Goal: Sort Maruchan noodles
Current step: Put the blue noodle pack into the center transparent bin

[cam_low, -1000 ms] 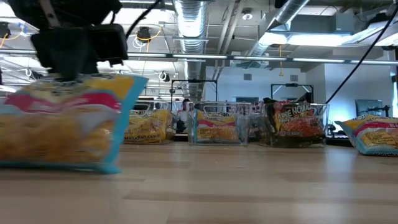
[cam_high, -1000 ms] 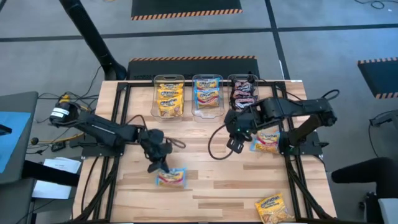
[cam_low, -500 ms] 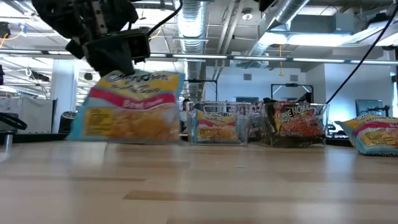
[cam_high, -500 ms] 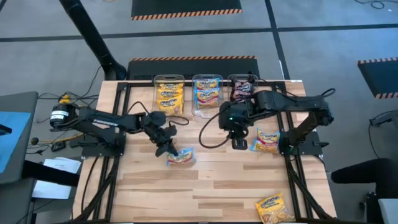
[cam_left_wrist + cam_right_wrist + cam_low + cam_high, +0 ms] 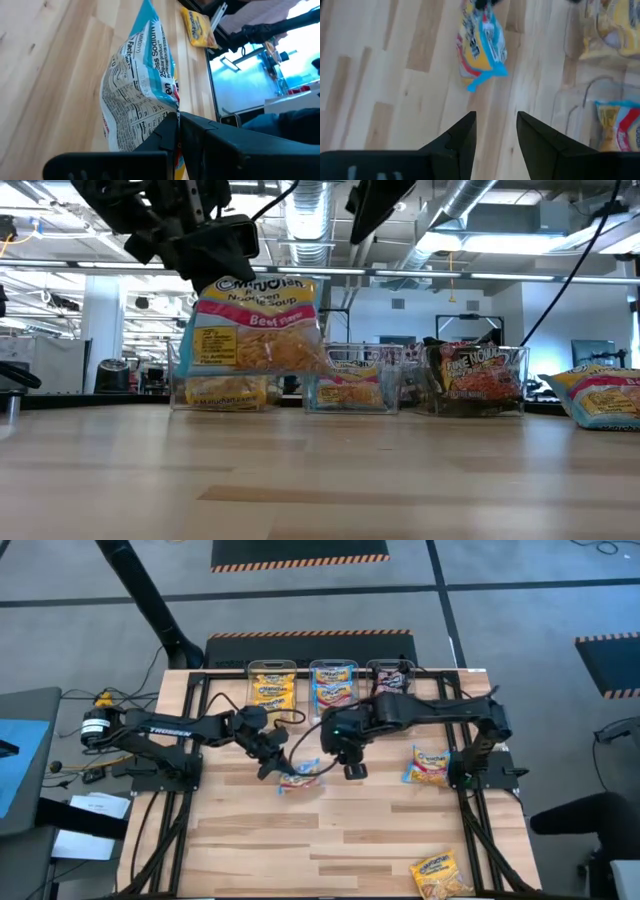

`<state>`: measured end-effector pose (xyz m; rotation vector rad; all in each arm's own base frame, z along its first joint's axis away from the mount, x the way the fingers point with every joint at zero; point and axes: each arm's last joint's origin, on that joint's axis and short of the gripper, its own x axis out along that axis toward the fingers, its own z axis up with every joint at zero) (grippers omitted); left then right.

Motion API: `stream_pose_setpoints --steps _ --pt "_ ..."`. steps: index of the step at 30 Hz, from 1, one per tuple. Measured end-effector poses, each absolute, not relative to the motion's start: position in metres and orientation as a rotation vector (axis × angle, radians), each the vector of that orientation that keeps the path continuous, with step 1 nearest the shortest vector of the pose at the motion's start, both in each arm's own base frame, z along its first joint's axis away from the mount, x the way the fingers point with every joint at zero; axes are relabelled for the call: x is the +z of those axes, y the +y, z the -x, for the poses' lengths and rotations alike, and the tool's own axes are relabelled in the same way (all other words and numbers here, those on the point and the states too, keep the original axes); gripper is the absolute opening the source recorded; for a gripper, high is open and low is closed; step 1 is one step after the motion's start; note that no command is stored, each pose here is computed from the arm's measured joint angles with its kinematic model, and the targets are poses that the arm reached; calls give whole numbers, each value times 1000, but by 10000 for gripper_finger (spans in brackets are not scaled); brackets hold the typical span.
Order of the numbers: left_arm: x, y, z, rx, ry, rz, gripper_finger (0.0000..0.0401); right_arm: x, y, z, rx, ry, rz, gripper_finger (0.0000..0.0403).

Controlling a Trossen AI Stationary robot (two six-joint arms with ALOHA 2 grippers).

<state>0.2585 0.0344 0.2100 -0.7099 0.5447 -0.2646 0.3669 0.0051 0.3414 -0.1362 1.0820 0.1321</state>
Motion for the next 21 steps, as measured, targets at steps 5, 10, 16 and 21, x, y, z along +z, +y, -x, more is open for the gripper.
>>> stream_pose_setpoints --steps 5,10,16,21 --pt "210 35 -259 -223 538 703 0 331 -1 -378 126 1081 126 164" --pt "210 36 -259 -188 527 694 0 323 2 -395 149 1008 144 170" --pt "209 36 -259 -185 532 696 0 316 2 -406 173 970 151 184" --pt "210 36 -259 -186 530 695 0 307 5 -412 223 972 235 189"
